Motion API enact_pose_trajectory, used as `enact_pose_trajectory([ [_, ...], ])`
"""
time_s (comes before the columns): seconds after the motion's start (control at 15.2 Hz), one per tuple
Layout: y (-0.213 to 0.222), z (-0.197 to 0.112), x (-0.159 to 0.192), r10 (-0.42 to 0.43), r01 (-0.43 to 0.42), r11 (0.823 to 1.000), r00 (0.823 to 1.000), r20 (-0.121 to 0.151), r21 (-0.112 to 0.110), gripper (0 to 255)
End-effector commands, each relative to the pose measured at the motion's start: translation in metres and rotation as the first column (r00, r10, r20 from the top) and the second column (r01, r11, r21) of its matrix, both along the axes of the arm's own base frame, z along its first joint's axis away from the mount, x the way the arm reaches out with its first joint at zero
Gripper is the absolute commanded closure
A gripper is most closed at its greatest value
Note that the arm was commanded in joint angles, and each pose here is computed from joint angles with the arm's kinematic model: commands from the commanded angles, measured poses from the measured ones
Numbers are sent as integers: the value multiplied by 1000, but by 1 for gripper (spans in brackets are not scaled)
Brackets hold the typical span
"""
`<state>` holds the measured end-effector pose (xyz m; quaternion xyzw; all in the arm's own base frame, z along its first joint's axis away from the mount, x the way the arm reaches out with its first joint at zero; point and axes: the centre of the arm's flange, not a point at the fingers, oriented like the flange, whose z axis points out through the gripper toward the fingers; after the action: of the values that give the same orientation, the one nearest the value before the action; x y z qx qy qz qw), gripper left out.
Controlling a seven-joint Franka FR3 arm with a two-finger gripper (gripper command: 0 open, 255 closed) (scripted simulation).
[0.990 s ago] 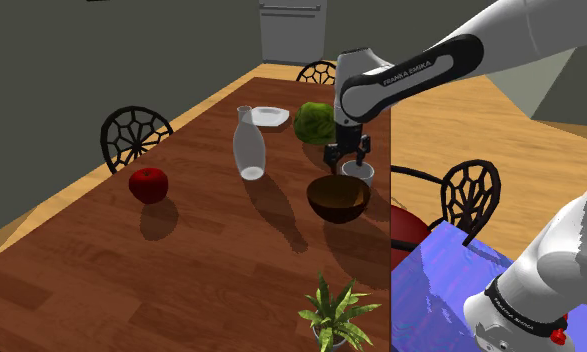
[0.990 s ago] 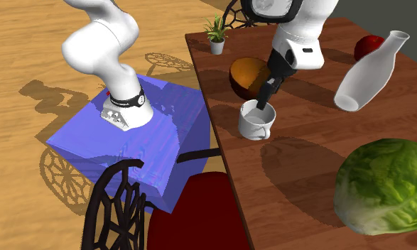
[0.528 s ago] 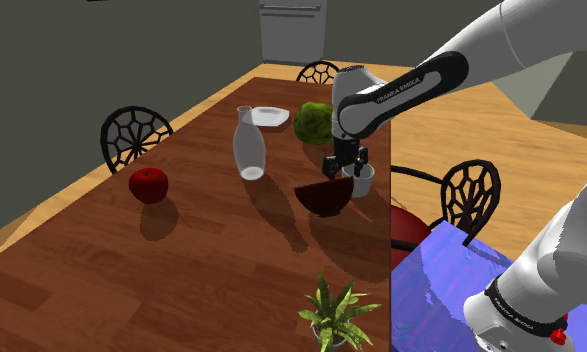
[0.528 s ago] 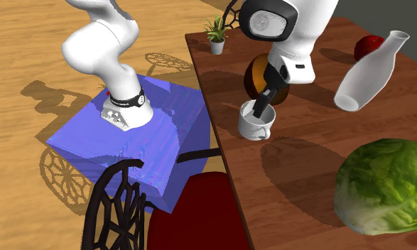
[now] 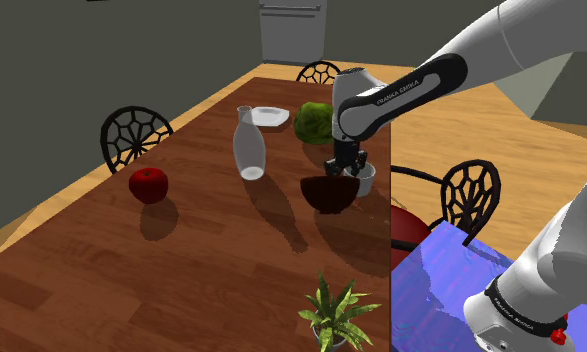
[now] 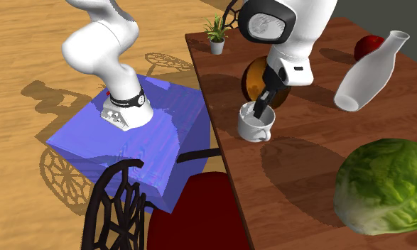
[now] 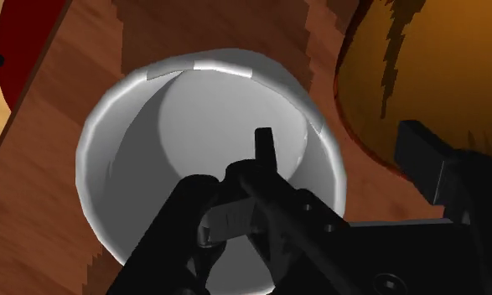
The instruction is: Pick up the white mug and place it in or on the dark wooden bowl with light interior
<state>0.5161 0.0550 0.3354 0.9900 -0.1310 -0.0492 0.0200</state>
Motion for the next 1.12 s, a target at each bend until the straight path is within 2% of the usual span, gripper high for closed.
enact_pose_trajectory([
  [0.0, 0, 0, 0, 0, 0, 1000, 1000, 0, 0, 255],
  [0.53, 0, 0, 0, 0, 0, 1000, 1000, 0, 0, 255],
  [1.06, 0, 42, 0, 0, 0, 1000, 1000, 0, 0, 255],
])
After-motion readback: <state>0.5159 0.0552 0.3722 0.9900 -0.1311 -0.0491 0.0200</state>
